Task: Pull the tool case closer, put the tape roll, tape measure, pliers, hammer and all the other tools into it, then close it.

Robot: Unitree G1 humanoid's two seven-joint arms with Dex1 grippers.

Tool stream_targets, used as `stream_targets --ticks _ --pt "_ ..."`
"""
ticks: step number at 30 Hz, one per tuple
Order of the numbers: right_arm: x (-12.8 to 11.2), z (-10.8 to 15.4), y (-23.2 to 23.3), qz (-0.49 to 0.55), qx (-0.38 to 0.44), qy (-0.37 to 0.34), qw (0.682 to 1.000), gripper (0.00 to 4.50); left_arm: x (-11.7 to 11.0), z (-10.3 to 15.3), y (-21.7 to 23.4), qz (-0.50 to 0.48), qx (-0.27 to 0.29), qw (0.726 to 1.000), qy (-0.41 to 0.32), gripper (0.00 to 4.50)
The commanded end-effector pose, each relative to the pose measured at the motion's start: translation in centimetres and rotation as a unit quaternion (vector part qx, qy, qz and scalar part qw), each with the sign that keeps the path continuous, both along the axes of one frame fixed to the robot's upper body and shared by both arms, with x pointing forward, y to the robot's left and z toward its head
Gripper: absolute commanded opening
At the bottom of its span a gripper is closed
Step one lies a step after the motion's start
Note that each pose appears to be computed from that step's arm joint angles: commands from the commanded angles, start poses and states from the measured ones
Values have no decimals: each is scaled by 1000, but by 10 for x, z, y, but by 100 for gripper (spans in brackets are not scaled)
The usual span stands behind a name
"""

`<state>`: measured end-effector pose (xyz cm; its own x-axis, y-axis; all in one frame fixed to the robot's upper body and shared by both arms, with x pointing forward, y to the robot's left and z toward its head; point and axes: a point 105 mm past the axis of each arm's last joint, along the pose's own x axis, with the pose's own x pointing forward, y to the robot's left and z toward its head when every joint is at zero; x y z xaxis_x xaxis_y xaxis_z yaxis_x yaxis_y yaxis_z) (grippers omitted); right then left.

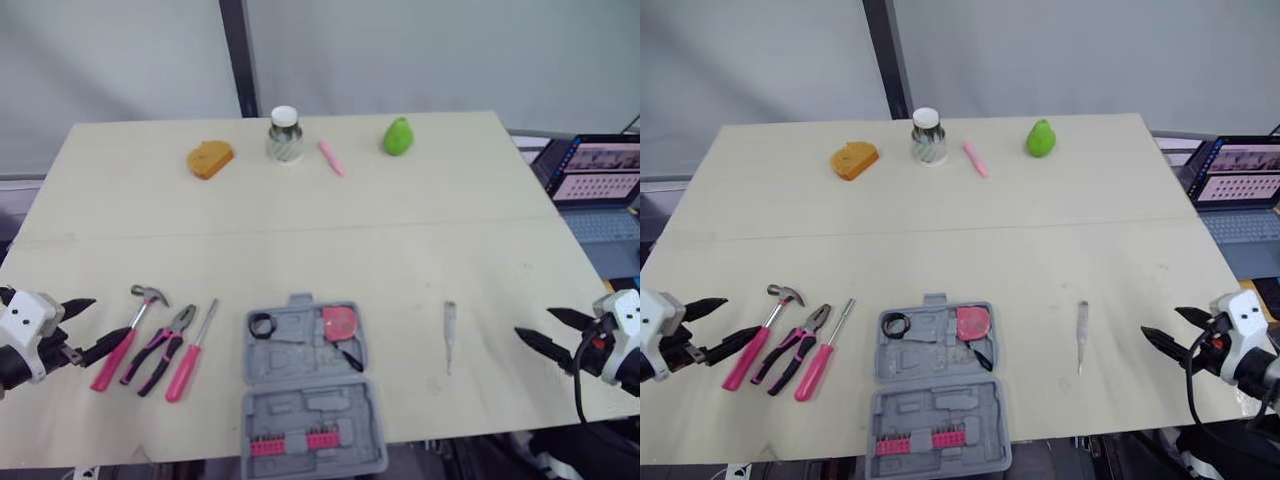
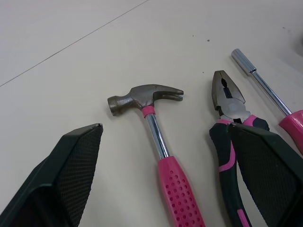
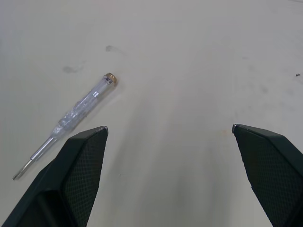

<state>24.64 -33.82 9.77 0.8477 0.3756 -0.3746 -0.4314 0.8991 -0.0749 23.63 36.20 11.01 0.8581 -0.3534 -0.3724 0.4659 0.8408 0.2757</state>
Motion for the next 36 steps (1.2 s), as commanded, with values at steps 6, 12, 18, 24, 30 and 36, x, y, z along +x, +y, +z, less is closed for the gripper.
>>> stream_targets --ticks 6,12,18,24,30,36 --pt "2 9 5 2 -2 -11 1000 444 3 6 -4 -3 3 1000 -14 450" --pt "2 9 8 3 -1 -12 1000 444 5 7 -5 -4 4 1000 -15 450" --pt "1 9 9 -8 6 -10 1000 444 5 7 -5 -2 5 1000 -17 450" --pt "1 19 4 -65 29 -18 997 444 2 21 13 59 -18 997 -53 450" --pt "-3 26 3 -91 2 -51 995 444 -18 24 52 157 -30 985 -70 450" --pt "2 24 0 -104 4 -65 992 444 -30 15 68 198 -12 978 -63 450"
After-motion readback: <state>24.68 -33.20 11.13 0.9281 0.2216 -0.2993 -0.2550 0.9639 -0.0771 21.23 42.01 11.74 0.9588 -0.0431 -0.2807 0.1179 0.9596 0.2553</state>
